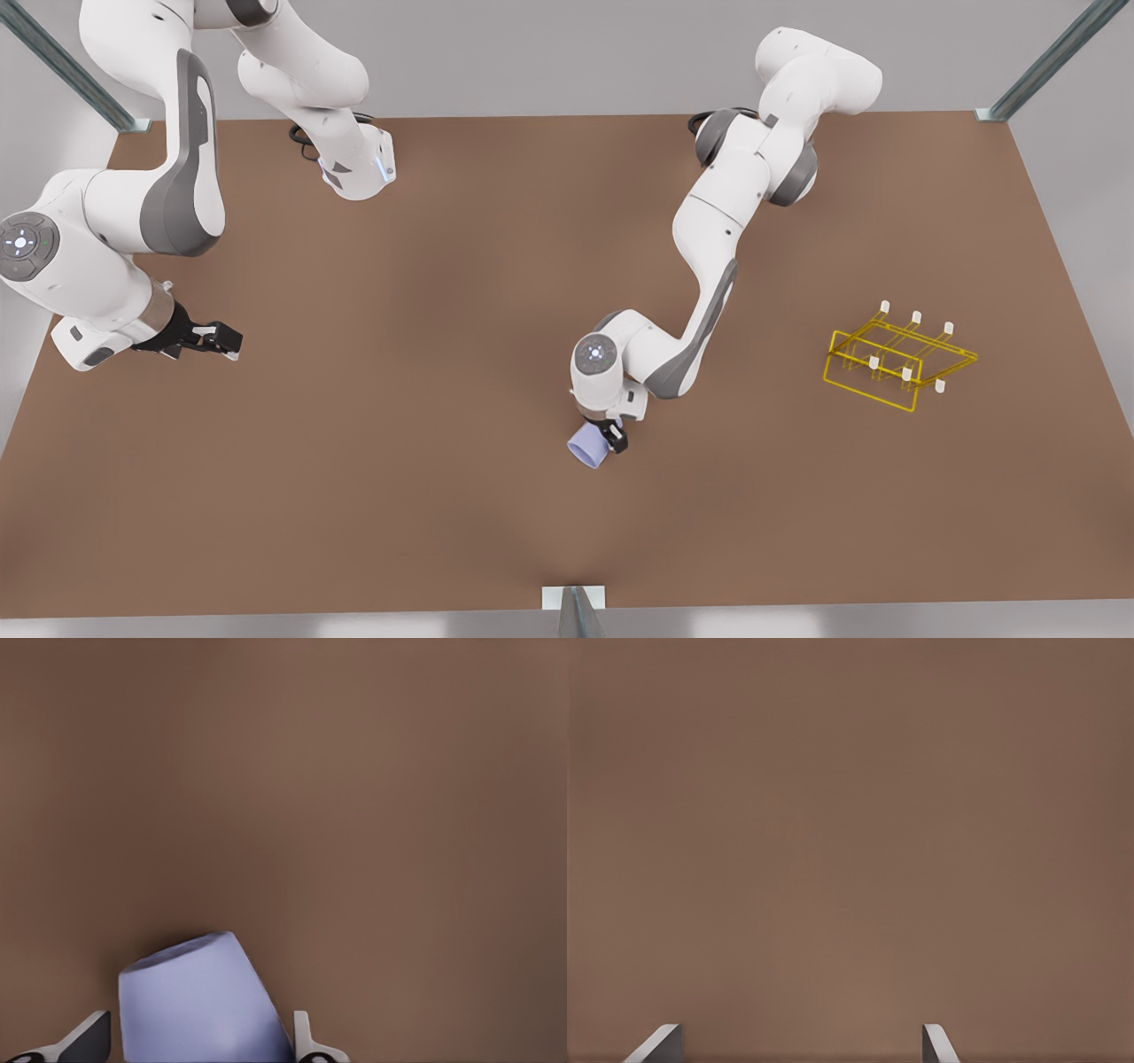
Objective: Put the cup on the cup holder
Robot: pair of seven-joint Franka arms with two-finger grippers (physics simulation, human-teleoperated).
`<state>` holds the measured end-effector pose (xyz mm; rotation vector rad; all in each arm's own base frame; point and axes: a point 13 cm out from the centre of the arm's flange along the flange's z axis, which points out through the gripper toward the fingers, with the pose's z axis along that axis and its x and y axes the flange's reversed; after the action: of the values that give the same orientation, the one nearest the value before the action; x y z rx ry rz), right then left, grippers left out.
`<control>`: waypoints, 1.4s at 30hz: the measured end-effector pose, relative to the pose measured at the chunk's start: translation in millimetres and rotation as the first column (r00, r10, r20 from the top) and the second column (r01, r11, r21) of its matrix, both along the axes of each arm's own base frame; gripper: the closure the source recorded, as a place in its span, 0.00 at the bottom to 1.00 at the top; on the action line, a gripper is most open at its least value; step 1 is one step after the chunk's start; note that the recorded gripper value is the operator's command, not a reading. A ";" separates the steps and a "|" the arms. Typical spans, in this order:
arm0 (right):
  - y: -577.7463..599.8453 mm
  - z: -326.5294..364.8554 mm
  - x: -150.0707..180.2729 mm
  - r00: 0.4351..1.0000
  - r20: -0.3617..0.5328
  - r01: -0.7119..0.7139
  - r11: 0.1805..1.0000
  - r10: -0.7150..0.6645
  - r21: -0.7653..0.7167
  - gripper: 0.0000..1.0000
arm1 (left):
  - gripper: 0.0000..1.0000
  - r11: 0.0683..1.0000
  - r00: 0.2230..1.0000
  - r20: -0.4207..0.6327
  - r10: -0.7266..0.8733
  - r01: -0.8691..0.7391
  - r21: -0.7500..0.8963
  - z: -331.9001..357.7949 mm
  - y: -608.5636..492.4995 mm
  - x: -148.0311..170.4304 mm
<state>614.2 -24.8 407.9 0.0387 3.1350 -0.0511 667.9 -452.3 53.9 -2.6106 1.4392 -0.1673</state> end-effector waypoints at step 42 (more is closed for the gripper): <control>-1.7 6.4 9.1 1.000 0.026 -0.001 1.000 0.001 -0.001 0.00 | 0.22 0.138 0.951 -0.272 0.148 0.253 0.958 232.3 266.5 -52.7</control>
<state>623.3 -26.5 414.2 0.0379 3.1086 -0.0512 615.2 -185.8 286.1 -1.3808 1.0265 0.9561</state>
